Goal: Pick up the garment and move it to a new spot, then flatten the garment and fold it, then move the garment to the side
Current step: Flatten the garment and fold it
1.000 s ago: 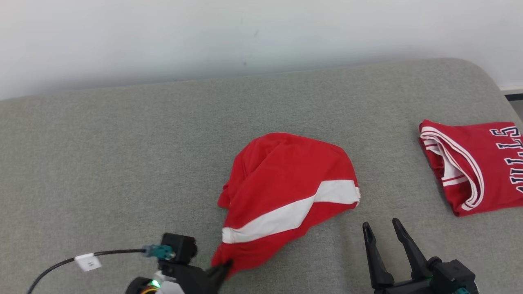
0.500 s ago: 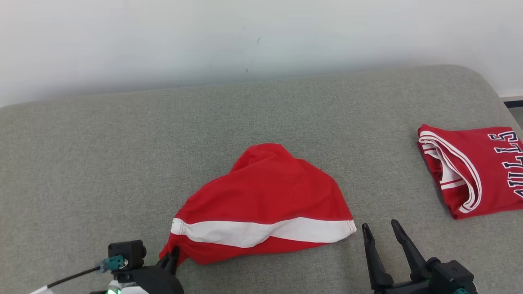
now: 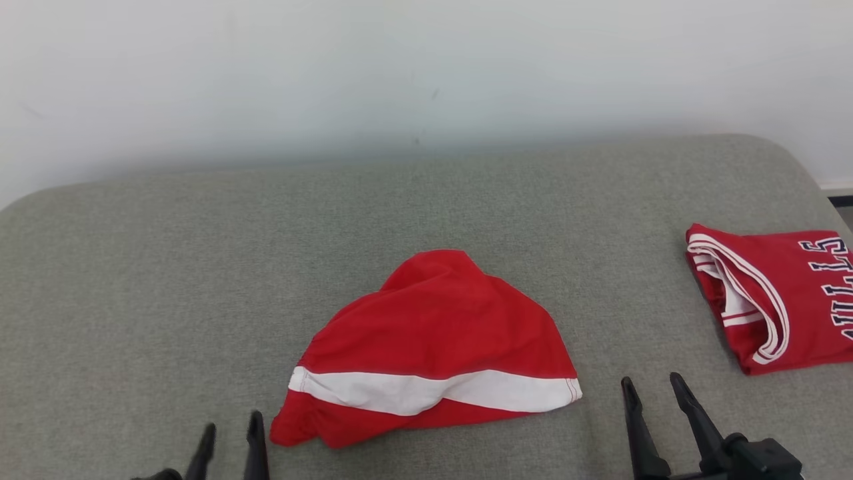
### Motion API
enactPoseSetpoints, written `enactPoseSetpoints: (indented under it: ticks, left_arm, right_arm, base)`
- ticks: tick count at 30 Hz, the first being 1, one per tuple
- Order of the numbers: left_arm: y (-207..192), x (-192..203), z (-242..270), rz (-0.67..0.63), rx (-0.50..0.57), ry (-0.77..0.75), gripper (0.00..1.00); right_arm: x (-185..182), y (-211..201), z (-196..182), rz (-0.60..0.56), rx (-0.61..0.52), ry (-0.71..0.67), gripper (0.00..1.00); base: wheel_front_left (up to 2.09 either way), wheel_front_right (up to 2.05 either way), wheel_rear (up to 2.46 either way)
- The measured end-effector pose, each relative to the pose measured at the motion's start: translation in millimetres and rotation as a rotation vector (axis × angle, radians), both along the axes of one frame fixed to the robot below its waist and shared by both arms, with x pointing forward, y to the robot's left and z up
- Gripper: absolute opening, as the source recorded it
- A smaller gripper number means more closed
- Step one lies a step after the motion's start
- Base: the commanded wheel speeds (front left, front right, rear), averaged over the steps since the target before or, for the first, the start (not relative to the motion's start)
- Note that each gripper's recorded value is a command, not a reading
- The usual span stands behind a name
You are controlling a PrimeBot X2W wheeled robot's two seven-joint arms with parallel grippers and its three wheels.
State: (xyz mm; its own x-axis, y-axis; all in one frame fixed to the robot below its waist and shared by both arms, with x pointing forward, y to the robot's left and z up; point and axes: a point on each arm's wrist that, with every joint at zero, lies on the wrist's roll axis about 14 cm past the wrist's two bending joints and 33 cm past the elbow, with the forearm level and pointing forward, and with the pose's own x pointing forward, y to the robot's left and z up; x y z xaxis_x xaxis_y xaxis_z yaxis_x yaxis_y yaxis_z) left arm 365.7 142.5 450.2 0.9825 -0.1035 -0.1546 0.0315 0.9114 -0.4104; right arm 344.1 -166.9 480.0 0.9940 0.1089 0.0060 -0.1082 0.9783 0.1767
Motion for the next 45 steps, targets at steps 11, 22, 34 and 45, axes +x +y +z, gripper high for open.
enactPoseSetpoints:
  ticks: [11,22,34,45]
  left_arm:
    - [47.0,-30.4,63.5,0.117,0.216,-0.268,1.0]
    - [65.2,-59.5,49.9,0.146,0.259,-0.235,1.0]
    - [57.0,-57.2,48.2,0.116,0.235,-0.235,1.0]
    - [51.9,-50.2,43.8,0.098,0.226,-0.222,1.0]
  right_arm:
    - [-3.3,0.5,6.5,0.016,-0.029,-0.016,1.0]
    - [-19.5,10.4,-6.4,0.049,-0.037,0.022,1.0]
    - [-21.4,9.9,-3.6,0.039,-0.032,0.012,1.0]
    - [-19.3,10.3,-3.9,0.033,-0.023,0.013,1.0]
  base:
    - [0.0,0.0,0.0]
    - [0.0,0.0,0.0]
    - [0.0,0.0,0.0]
    - [0.0,0.0,0.0]
